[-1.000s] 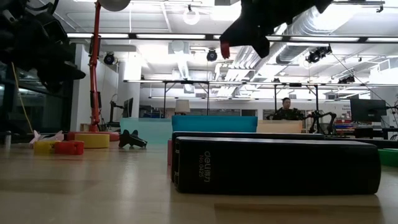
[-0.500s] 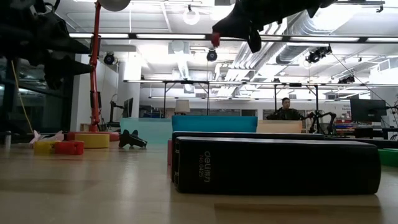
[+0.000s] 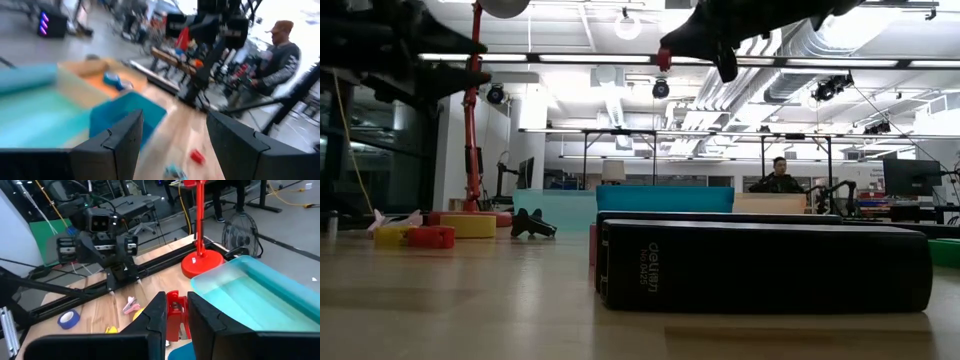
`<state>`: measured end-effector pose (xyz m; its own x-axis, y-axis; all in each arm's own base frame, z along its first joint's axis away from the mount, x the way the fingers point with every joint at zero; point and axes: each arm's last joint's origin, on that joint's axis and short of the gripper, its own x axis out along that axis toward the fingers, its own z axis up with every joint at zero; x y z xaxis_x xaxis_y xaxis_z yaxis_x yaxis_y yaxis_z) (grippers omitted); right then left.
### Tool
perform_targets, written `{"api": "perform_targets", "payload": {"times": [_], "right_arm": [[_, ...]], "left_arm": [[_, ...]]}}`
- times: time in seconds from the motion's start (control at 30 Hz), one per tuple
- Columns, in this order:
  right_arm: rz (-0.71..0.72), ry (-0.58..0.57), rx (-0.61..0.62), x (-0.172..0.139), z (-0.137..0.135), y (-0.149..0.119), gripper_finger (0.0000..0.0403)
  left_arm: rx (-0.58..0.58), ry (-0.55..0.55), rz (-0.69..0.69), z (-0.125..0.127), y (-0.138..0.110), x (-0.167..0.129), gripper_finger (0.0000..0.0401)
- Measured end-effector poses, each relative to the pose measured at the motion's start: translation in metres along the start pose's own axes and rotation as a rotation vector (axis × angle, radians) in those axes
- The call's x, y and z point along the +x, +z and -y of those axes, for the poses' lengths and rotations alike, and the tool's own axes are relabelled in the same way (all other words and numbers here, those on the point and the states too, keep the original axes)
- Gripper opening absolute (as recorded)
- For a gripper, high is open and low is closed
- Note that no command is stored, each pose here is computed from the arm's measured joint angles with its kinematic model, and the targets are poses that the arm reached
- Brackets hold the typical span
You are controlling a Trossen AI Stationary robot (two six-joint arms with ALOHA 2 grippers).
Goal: Pick and place Stapler, Stapler remover, tape
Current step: Put the right red stapler into the green bin
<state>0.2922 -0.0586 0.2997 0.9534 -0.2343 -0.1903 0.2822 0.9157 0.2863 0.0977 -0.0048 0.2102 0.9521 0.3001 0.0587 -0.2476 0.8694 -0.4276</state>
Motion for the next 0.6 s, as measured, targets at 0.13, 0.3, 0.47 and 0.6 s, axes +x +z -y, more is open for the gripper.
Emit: {"api": "perform_targets", "payload": {"times": [0.13,0.3,0.47,0.6], "right_arm": [[0.058,0.017,0.002,0.000,0.003,0.007,0.0044],[0.132,0.105,-0.031,-0.001,0.005,0.017,0.0044],[0.150,0.247,-0.052,-0.003,0.008,0.024,0.0044],[0.143,0.311,-0.066,-0.003,0.013,0.026,0.0044]], "left_arm": [[0.052,0.018,0.077,0.009,0.004,0.014,0.0217],[0.066,0.049,0.131,0.022,0.008,0.036,0.0217],[0.114,0.051,0.132,0.040,0.031,0.071,0.0217],[0.146,0.037,0.117,0.049,0.053,0.110,0.0217]]}}
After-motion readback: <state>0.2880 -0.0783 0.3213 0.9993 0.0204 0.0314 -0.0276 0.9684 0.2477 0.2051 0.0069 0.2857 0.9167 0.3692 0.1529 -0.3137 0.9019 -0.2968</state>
